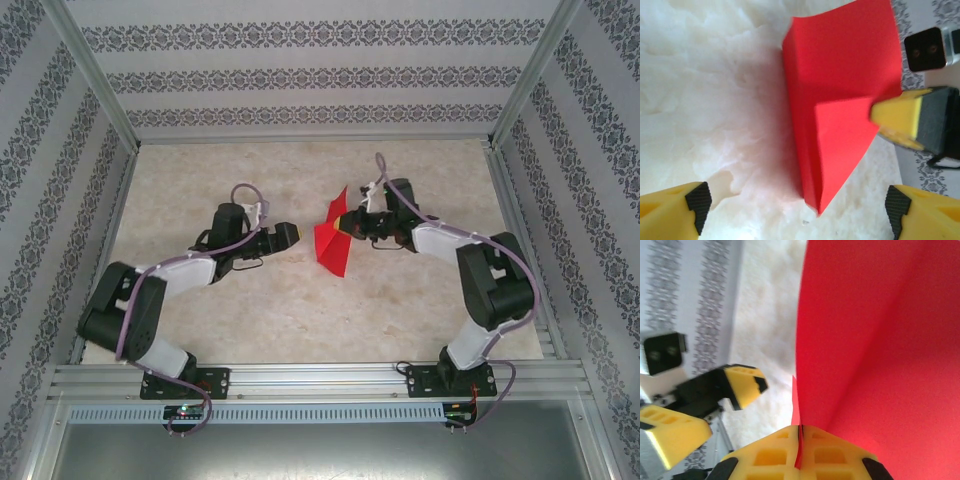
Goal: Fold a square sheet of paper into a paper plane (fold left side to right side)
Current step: Turn over the paper at the center of the table.
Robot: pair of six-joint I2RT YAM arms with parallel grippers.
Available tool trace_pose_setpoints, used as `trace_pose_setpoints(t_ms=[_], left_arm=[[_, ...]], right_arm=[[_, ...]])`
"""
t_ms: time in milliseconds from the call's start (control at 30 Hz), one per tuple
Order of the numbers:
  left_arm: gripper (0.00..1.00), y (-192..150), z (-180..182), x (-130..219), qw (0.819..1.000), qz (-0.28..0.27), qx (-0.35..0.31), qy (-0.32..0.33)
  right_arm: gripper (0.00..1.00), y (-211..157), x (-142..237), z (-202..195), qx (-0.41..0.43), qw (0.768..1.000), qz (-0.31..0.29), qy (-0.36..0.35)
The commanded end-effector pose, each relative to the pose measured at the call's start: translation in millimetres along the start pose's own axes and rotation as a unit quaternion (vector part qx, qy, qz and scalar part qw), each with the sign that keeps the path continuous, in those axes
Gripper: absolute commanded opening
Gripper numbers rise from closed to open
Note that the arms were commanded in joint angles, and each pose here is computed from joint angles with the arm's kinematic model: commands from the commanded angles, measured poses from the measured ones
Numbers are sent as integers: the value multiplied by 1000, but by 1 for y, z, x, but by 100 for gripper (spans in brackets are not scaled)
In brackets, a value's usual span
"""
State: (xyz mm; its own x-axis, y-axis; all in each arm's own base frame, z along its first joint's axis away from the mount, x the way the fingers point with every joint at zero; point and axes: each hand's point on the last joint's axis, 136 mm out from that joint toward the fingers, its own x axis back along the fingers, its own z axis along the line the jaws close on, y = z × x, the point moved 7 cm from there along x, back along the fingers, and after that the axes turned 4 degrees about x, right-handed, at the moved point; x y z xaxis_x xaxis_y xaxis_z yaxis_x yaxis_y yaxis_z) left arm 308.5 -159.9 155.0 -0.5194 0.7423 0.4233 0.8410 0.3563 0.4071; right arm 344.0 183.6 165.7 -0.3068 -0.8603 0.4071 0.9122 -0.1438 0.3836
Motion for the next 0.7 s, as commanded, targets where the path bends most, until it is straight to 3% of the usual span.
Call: trace_pose_setpoints(t_ms=[0,300,667], left_arm=[[100,18,-29,25,995,-67,-2,-71],[100,46,-129,83,950,-127,-57,-280],[100,51,-192,86,921,-101,-97,-363]], right_arm=[[0,28,31,53,82,991,-38,98],[0,61,81,158,185,959,-79,198],[0,48,90,233,240,932,-67,263]])
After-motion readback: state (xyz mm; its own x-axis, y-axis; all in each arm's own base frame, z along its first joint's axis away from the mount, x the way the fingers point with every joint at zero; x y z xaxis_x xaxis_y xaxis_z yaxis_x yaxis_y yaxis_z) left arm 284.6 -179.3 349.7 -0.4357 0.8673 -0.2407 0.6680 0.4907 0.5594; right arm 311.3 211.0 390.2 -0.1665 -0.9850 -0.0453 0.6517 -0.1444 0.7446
